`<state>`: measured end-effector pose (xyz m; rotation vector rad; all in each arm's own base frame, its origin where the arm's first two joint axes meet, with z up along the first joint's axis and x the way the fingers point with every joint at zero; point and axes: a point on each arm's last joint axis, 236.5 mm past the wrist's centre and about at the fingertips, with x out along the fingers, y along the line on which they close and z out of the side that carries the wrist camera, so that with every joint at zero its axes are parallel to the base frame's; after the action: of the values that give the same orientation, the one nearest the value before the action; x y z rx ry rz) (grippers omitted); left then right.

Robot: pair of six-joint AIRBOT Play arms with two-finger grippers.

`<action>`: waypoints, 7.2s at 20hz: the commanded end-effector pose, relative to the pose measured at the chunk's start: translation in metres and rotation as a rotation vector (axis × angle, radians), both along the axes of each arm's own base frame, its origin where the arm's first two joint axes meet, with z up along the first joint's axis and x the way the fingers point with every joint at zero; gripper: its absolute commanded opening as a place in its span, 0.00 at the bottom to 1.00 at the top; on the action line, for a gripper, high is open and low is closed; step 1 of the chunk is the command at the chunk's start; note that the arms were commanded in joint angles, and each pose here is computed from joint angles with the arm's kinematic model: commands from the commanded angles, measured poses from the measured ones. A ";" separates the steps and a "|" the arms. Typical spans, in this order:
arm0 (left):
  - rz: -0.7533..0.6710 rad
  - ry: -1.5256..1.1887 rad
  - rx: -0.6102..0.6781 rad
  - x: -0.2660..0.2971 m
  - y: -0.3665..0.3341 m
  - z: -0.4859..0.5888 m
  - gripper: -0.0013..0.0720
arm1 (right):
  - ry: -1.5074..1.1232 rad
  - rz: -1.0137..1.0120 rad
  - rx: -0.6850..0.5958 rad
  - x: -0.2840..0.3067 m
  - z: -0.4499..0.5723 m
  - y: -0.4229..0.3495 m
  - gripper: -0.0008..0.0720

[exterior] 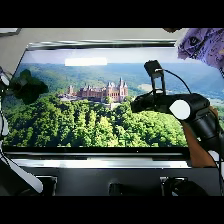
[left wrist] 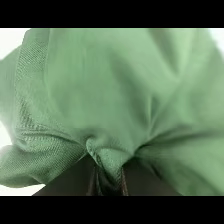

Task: Fold the clothes and pants, and hang the long-sleeved shirts on hangers.

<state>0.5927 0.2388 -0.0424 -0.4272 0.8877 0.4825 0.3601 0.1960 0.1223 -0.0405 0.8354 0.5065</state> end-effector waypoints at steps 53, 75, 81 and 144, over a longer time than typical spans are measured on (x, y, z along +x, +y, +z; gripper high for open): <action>-0.616 0.133 -0.515 -0.149 -0.422 0.076 0.97 | 0.786 -0.203 0.373 -0.091 -0.207 0.029 0.04; -0.954 0.125 -0.635 -0.130 -0.543 -0.034 0.82 | 0.814 -0.200 0.378 -0.097 -0.205 0.031 0.04; -0.990 0.158 -0.649 -0.139 -0.551 -0.039 0.04 | 0.811 -0.201 0.378 -0.096 -0.205 0.031 0.04; -0.292 0.409 -0.220 -0.191 -0.150 0.056 0.97 | 0.663 -0.260 0.509 0.048 -0.130 -0.150 0.68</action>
<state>0.4280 0.0904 0.0251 -0.3825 1.3214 0.1953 0.4336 0.0281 0.0110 0.5147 1.3234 0.3503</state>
